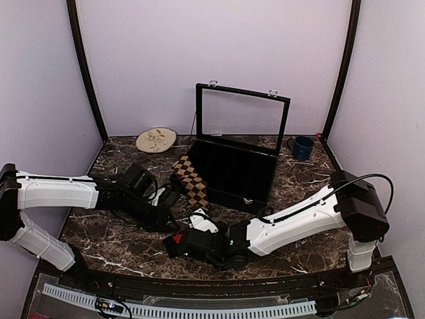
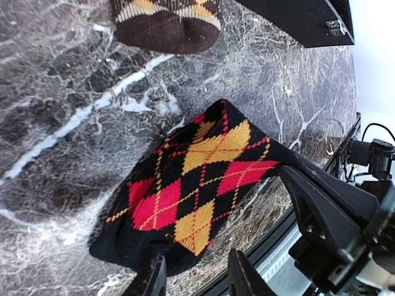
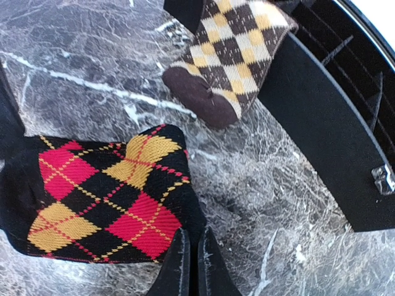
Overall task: Roll the socks
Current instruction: Pick up the sock from the center of the board, then roll the sock at the center of the board.
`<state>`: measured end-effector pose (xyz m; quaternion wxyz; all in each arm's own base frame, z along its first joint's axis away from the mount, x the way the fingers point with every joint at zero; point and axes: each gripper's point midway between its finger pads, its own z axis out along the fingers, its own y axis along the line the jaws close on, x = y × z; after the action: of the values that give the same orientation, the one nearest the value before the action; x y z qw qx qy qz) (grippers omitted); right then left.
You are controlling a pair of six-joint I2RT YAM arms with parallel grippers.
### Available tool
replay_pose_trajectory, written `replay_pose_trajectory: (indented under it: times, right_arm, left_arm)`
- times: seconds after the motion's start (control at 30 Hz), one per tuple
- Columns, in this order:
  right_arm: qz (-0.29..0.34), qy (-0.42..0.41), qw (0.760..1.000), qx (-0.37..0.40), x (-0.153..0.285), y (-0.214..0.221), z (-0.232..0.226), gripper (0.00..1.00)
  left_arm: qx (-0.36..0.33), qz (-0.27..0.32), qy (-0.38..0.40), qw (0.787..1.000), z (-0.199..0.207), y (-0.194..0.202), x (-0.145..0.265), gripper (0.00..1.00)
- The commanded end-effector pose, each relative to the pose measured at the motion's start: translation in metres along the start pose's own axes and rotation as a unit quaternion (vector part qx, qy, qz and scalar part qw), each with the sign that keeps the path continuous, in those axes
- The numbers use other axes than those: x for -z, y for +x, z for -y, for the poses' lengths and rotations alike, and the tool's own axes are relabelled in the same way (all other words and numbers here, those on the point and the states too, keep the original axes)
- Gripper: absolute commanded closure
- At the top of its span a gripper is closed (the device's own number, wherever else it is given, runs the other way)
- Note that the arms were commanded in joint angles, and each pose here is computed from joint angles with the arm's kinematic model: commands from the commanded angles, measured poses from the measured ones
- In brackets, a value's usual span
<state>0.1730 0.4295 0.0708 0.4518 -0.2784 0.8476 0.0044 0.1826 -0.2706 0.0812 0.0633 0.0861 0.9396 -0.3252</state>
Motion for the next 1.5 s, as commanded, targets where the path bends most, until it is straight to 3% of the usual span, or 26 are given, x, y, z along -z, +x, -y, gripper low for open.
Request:
replay_pose_trajectory:
  times: [0.0,0.7,0.87,1.17,1.47]
  right_arm:
    - [0.019,0.009,1.0,0.02,0.003,-0.01,-0.008,1.0]
    - [0.02,0.014,0.998,0.06,0.009,-0.002,-0.03,1.0]
    - [0.02,0.013,0.997,0.071,0.009,-0.001,-0.035,1.0]
    - [0.023,0.013,0.996,0.087,0.011,-0.001,-0.038,1.0]
    - [0.029,0.02,0.994,0.103,0.016,0.0,-0.038,1.0]
  left_arm:
    - [0.003,-0.006,0.026,1.0,0.01,-0.002,-0.005,0.63]
    - [0.023,-0.033,0.046,0.998,0.017,-0.008,-0.037,0.78]
    - [0.022,-0.009,0.065,0.998,0.029,-0.018,-0.029,0.72]
    - [0.0,-0.01,0.05,0.999,0.03,-0.024,-0.029,0.51]
    - [-0.021,-0.046,0.041,0.998,0.03,-0.024,-0.038,0.46]
